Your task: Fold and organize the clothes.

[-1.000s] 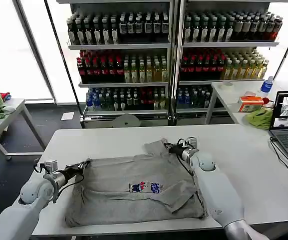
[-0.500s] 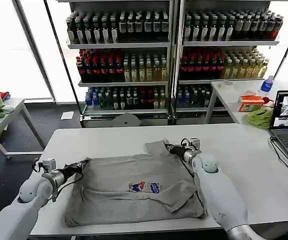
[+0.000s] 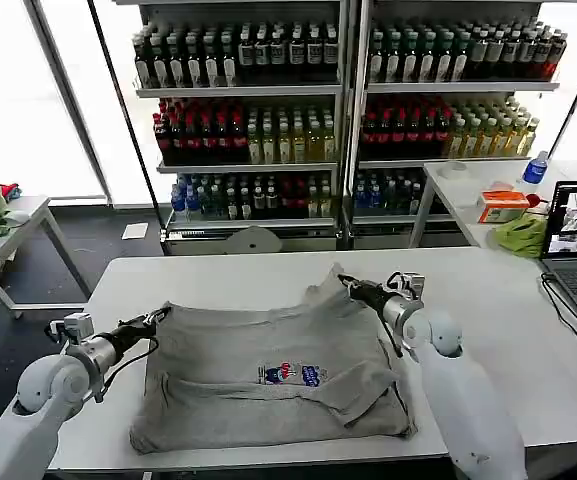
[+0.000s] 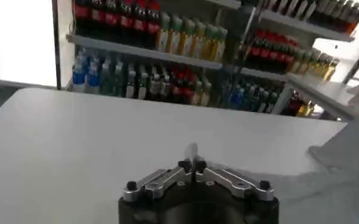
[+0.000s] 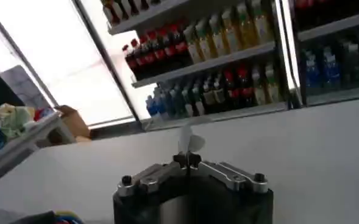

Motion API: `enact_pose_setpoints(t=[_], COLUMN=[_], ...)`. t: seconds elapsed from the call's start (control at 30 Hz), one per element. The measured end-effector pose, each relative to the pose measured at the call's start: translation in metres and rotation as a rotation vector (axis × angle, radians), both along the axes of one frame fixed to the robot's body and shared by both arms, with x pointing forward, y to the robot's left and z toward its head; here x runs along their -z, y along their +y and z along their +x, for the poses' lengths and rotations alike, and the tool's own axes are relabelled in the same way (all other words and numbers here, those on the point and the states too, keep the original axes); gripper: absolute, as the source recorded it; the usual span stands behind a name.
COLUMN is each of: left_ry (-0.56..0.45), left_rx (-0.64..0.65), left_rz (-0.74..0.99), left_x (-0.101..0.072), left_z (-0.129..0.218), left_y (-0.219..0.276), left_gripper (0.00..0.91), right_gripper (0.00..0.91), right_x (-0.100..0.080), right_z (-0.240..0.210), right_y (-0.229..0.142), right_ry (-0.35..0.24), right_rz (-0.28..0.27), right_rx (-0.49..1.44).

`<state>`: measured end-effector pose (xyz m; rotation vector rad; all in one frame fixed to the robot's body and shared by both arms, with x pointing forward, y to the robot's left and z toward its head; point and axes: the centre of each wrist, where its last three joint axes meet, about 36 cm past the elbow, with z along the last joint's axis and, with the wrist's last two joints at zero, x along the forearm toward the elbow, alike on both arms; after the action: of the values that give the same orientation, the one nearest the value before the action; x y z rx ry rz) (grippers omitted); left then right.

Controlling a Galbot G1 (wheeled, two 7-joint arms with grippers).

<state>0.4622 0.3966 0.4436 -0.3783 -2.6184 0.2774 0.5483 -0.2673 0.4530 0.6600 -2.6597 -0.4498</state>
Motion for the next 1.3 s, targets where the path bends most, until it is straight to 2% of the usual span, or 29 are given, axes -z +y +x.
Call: enact_pose_setpoints(t=[0.2,0.43,0.77,0.9,0.93,0.97,1.0,1.17,1.3], left_ry=[-0.037,-0.047,-0.002,0.047,0.063,0.078,0.094,0.157,0.178], left_rx=[0.011,0.029,0.049,0.063,0.065,0.067,0.067,0.063,0.058], left_rz=[-0.013,-0.011,0.024,0.046,0.051,0.057,0.064,0.099,0.12], left_x=[-0.012,-0.023,-0.028,-0.019,-0.016,-0.013,-0.009,0.005,0.005], left_z=[-0.025,-0.054,-0.102,-0.122,-0.126,-0.131,-0.136,-0.152,-0.16], left_y=[-0.006,-0.014,-0.022,-0.024,-0.024,-0.025,-0.025,-0.027,-0.027], left_gripper=[0.01,0.01,0.01,0.01,0.071,0.312,0.907,0.907,0.907], right_gripper=[0.0,0.0,0.0,0.0,0.181,0.665,0.907,0.907,0.907], right_x=[-0.013,-0.02,-0.011,0.001,0.004,0.007,0.009,0.011,0.007], right_z=[-0.044,-0.098,-0.164,-0.186,-0.191,-0.195,-0.2,-0.215,-0.221], right_y=[-0.011,-0.019,-0.028,-0.028,-0.028,-0.028,-0.028,-0.03,-0.034], right_ry=[-0.04,-0.048,0.011,0.057,0.068,0.078,0.086,0.094,0.07], right_rz=[0.009,-0.005,-0.059,-0.092,-0.099,-0.107,-0.116,-0.148,-0.167], right_rx=[-0.002,0.002,0.04,0.058,0.063,0.067,0.071,0.096,0.117])
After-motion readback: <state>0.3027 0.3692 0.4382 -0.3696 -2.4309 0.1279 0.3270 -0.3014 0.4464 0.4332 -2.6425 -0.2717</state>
